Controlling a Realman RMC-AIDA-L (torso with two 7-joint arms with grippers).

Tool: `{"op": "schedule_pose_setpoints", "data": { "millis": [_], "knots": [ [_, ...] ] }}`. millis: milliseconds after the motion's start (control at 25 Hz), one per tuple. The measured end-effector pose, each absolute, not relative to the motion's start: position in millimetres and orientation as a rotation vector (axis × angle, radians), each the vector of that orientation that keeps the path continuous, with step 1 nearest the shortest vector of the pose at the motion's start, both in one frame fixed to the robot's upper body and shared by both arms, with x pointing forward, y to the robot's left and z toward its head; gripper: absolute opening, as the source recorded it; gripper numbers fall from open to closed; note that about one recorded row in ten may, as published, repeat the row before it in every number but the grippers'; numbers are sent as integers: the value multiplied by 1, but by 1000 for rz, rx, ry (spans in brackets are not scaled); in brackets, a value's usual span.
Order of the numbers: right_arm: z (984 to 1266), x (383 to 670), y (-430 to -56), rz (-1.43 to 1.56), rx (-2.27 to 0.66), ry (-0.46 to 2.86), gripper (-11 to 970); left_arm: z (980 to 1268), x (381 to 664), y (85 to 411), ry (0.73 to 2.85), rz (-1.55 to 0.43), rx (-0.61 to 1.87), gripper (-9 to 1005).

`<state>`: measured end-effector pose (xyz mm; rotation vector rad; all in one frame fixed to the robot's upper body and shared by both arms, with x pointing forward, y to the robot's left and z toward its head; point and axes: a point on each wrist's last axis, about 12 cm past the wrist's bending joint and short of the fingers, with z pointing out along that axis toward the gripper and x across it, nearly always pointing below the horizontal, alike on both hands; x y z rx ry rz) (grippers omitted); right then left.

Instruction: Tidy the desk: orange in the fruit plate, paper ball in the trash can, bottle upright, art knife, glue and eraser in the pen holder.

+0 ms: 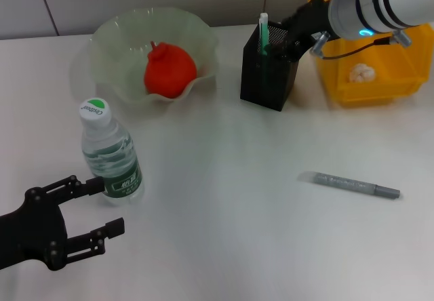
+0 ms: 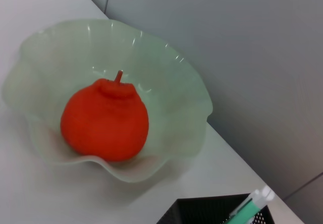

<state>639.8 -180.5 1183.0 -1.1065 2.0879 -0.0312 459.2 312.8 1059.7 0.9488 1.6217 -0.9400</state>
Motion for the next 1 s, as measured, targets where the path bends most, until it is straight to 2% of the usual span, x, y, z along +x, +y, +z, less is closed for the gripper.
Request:
{"op": "schedule_pose_setpoints", "data": {
  "millis": [240,480,680,800,1000],
  "knots": [
    [1195,631,-178,-11,-1145,2101,701,1060,459,313,1621,-939,950,770],
    [1228,598,-174,24,-1261,2153,715,1060,460,313,1621,-937,951,770],
    [1237,578,-173,42,-1344,2224,726,1060,459,313,1619,-936,952,770],
    [1235,573,-172,44,-1387,2257,717,1060,459,313,1619,-936,951,770],
    [1210,568,-170,-16,-1508,2364,702,1060,460,313,1619,-937,950,770]
  ]
}}
